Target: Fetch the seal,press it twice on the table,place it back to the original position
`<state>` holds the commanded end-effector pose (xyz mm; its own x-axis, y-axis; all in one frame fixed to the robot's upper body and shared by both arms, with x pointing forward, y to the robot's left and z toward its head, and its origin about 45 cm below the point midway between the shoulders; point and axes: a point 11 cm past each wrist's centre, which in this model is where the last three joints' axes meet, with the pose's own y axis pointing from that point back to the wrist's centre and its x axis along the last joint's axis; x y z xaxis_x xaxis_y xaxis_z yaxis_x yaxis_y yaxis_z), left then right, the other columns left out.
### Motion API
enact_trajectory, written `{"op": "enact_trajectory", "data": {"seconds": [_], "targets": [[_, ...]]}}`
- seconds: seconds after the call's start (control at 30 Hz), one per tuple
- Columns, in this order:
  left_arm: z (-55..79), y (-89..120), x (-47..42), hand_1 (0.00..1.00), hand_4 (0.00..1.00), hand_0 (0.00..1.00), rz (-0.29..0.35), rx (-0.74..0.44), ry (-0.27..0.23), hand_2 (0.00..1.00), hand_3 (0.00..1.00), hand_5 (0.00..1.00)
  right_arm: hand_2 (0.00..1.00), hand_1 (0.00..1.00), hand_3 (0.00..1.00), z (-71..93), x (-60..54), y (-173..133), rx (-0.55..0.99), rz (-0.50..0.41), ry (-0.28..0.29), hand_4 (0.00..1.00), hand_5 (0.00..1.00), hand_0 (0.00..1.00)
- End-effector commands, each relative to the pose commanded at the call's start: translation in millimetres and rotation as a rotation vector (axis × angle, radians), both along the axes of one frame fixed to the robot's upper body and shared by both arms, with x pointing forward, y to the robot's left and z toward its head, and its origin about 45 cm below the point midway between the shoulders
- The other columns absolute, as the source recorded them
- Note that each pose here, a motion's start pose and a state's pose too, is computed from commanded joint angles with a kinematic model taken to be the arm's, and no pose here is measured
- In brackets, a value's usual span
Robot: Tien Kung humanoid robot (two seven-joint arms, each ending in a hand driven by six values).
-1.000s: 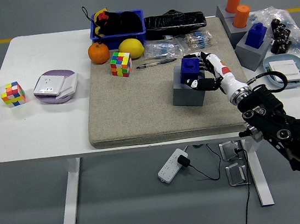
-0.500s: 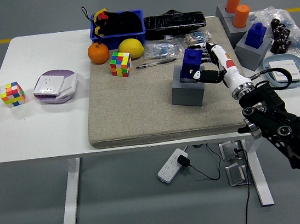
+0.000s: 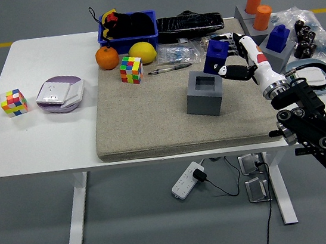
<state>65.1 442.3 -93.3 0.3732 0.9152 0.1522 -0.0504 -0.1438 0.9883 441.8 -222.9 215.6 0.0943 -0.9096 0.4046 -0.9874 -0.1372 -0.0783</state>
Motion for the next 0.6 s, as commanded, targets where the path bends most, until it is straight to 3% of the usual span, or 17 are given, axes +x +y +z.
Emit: {"op": "enact_trajectory", "data": {"seconds": [0.23, 0.6], "targets": [[0.5, 2.1, -1.2, 0.797, 0.744, 0.831, 0.004, 0.005, 0.002, 0.759, 0.814, 0.322, 0.437, 0.407, 0.436, 0.5, -8.5, -37.9, -0.02, -0.07, 0.0, 0.598, 0.002, 0.533], [0.0, 2.1, -3.6, 0.796, 0.744, 0.83, 0.007, 0.006, 0.004, 0.758, 0.814, 0.322, 0.433, 0.406, 0.431, -36.3, -31.8, -84.4, -0.019, -0.172, 0.079, 0.607, 0.002, 0.531]]}}
